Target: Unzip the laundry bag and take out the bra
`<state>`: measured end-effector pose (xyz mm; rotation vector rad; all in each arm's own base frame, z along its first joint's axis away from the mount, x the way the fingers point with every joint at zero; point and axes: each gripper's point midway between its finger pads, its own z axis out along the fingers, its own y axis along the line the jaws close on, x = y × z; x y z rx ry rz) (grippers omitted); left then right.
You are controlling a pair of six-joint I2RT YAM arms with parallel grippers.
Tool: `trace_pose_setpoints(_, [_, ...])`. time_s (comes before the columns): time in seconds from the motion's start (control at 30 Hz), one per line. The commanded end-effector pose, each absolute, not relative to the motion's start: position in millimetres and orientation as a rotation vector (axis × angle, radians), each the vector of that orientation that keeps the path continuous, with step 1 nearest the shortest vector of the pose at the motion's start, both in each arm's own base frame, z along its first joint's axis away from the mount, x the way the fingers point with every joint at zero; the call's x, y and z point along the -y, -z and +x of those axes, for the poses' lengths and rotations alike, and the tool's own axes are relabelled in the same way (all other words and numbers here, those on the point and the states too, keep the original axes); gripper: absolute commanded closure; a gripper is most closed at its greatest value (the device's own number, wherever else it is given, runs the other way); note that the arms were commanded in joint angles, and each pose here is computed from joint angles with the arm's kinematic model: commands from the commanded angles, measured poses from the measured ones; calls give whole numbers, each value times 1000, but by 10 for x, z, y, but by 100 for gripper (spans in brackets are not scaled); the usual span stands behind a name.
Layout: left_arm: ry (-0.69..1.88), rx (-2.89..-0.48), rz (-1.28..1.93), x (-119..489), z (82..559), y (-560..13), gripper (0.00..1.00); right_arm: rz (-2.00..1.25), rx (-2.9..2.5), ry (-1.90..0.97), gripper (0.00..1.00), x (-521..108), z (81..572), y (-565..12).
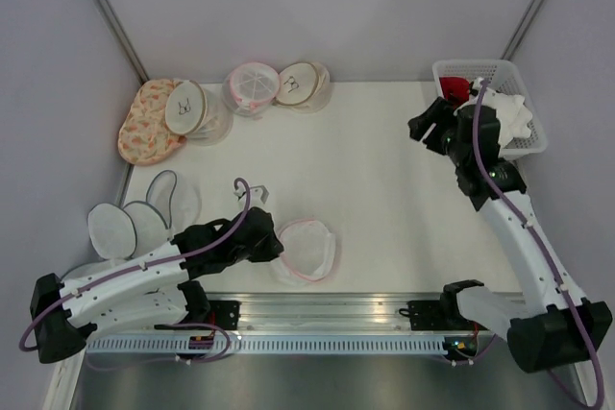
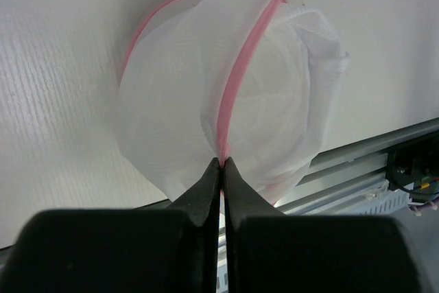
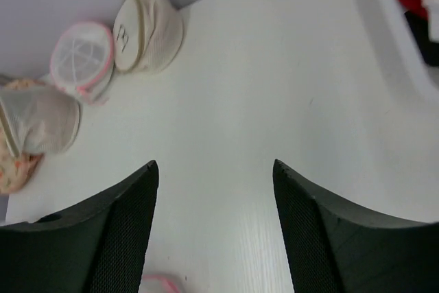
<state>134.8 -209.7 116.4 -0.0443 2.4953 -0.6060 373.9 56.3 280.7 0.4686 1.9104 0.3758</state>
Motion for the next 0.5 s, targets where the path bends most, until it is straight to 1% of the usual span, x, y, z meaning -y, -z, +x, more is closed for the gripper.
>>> trace_pose_setpoints(0.0, [575,-2459,-142,2039,1453,-1189,98,354,-2078,-440,29,-1018,3393,-2125])
trace_pose_setpoints(0.03, [575,-2453,-149,2037,1463,-1196,98,316,-2120,-471,31,-1127,3250,-1949])
trace_pose_setpoints(0.1, [577,-2436,-167,2028,1488,-1230,98,222,-2172,-538,38,-1426,3032,-1808])
trace_pose_setpoints(0.13, [583,-2426,-178,2027,1505,-1261,98,189,-2197,-562,44,-1503,2900,-1699])
trace_pose_setpoints(0.2, [591,-2400,-193,2019,1533,-1322,98,116,-2224,-634,54,-1761,2661,-1624])
trace_pose_setpoints(0.23, [586,-2384,-203,2012,1565,-1360,98,55,-2263,-688,66,-1908,2489,-1526])
trace_pose_setpoints(0.3, [588,-2366,-209,2012,1597,-1412,98,39,-2271,-721,84,-1986,2362,-1483])
trace_pose_setpoints(0.33, [596,-2354,-210,2023,1614,-1463,98,25,-2290,-726,90,-2001,2290,-1399])
trace_pose_setpoints(0.37, [593,-2344,-218,2018,1632,-1489,98,9,-2300,-733,99,-2031,2231,-1363])
trace_pose_setpoints(0.4, [598,-2336,-228,2015,1639,-1538,98,8,-2303,-737,99,-2022,2190,-1346])
trace_pose_setpoints(0.43, [602,-2326,-252,2002,1650,-1571,89,10,-2318,-730,99,-2001,2153,-1279])
trace_pose_setpoints(0.47, [599,-2311,-273,1980,1669,-1601,73,9,-2328,-722,97,-1976,2125,-1252])
